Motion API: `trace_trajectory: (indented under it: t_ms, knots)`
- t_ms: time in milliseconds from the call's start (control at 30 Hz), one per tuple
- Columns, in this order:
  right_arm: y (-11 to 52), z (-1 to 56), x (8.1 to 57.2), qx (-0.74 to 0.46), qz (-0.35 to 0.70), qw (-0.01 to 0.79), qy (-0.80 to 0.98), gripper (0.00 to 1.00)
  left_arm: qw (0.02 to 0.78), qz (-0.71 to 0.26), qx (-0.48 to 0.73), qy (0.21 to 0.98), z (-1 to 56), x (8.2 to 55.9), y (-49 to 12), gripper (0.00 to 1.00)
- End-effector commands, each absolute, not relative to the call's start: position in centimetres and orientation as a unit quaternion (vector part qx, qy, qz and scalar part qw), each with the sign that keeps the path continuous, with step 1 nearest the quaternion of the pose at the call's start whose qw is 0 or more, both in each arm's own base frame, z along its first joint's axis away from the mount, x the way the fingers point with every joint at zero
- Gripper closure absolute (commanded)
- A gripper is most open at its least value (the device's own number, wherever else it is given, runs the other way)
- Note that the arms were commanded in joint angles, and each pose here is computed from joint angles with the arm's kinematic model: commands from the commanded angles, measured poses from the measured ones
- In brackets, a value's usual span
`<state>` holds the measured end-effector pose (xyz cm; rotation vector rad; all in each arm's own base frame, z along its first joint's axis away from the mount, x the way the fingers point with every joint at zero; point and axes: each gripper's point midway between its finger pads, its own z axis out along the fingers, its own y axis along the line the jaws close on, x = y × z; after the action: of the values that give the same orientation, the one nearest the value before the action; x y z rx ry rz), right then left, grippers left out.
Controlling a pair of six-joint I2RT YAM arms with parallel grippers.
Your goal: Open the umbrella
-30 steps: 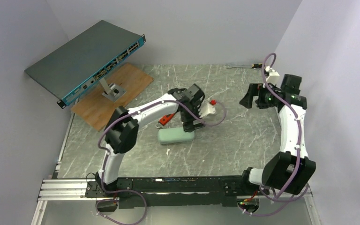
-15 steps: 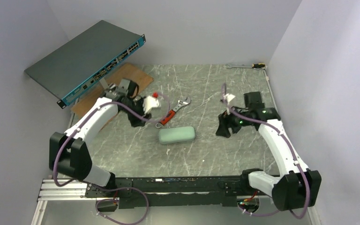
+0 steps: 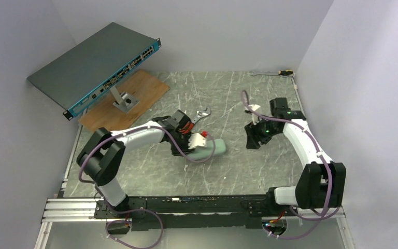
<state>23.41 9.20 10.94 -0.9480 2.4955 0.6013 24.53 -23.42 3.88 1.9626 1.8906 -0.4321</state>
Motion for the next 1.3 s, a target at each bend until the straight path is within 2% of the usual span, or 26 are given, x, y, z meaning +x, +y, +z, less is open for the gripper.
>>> trace_trajectory:
  t_ms: [0,67,167,267,367,500,600,700,867,1067,1267]
  knots:
    - [5.1,12.4,26.4,-0.347,0.199,0.252,0.881,0.38,0.283,-0.242,0.641,0.671,8.7,26.1,-32.2,0.59]
    - [4.5,12.8,27.2,-0.367,0.193,0.268,0.87,0.37,0.288,-0.286,0.617,0.675,10.1,25.5,-33.2,0.53]
    - [4.9,13.5,28.1,-0.415,0.183,0.292,0.842,0.36,0.319,-0.296,0.615,0.657,11.0,24.7,-31.5,0.39]
    - [6.1,13.8,27.7,-0.44,0.188,0.276,0.834,0.36,0.351,-0.299,0.637,0.618,11.2,23.1,-28.6,0.33]
    - [7.9,12.6,25.7,-0.441,0.21,0.218,0.845,0.39,0.369,-0.268,0.666,0.59,10.2,21.9,-26.7,0.36]
    - [9.2,9.4,22.3,-0.463,0.214,0.159,0.845,0.41,0.371,-0.26,0.654,0.606,9.8,22.1,-26.4,0.43]
    - [9.5,6.1,21.3,-0.482,0.185,0.136,0.846,0.43,0.376,-0.27,0.64,0.613,10.2,21.9,-26.6,0.41]
    - [9.9,4.3,22.5,-0.469,0.165,0.145,0.855,0.43,0.376,-0.29,0.63,0.615,10.5,20.4,-26.5,0.34]
    - [11.6,3.6,26.9,-0.428,0.168,0.177,0.87,0.45,0.39,-0.291,0.623,0.612,10.6,19.3,-26.1,0.35]
    - [13.0,4.3,31.8,-0.455,0.163,0.215,0.849,0.45,0.39,-0.281,0.647,0.591,10.1,18.5,-27.1,0.36]
    - [13.1,4.6,34.7,-0.463,0.144,0.229,0.844,0.44,0.397,-0.275,0.619,0.62,9.3,19.5,-28.6,0.44]
